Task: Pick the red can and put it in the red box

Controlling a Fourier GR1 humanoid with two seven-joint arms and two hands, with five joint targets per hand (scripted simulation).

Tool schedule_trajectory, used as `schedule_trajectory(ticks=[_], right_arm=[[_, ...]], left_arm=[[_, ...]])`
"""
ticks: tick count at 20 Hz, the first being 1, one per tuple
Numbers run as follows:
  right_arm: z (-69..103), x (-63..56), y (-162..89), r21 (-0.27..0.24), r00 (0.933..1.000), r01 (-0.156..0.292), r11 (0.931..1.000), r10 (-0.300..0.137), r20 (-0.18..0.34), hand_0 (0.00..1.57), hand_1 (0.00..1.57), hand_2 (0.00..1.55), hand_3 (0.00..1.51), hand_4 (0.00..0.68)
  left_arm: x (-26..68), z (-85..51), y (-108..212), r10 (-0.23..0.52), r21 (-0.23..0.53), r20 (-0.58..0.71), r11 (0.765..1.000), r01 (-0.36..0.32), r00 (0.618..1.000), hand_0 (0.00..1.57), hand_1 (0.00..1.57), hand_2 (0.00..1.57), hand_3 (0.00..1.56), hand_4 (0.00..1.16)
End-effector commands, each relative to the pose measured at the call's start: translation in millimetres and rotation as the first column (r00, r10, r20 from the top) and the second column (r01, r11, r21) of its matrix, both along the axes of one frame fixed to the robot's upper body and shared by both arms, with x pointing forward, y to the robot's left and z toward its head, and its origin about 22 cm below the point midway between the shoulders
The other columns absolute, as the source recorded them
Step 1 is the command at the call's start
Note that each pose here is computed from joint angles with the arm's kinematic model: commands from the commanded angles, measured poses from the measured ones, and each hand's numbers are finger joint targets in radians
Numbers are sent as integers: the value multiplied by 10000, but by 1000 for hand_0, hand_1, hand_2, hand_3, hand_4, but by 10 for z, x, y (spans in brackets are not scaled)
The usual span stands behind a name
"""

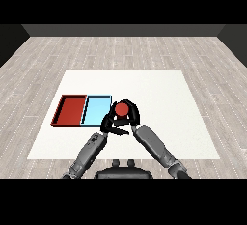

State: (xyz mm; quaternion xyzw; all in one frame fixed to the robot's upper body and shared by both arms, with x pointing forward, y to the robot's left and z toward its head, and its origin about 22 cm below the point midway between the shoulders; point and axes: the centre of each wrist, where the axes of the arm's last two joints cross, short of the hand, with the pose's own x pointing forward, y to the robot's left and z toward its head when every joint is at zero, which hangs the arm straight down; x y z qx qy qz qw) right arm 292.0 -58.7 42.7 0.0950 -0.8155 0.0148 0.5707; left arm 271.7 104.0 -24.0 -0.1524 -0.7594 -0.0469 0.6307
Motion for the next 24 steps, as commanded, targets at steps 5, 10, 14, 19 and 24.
schedule_trajectory(ticks=[5,10,14,19,24], right_arm=[[36,-37,204,-270,9997,-251,9993,250,-8,1494,1494,1451,1376,617],[98,-134,214,43,9982,-562,9984,562,-190,1476,1476,1458,1371,642],[-75,-57,215,-465,9983,-578,9972,581,39,1458,1458,1446,1366,626],[-129,-203,261,-254,9983,-564,9981,560,-172,1470,1470,1448,1373,628],[-8,-59,186,-117,9989,-470,9988,470,-33,1535,1535,1459,1376,606]], left_arm=[[41,72,-243,-407,-149,347,9990,412,9986,0,0,0,0,0],[-120,123,-165,-49,109,382,9999,45,9993,0,0,0,0,157],[161,-4,-83,1353,934,190,9862,-1365,9906,0,0,0,0,604],[254,126,-116,2361,794,-869,9701,-2295,9678,1571,1571,1533,1429,922],[119,-57,-110,2779,1272,-612,9548,-2687,9586,1550,1550,1505,1410,912]])
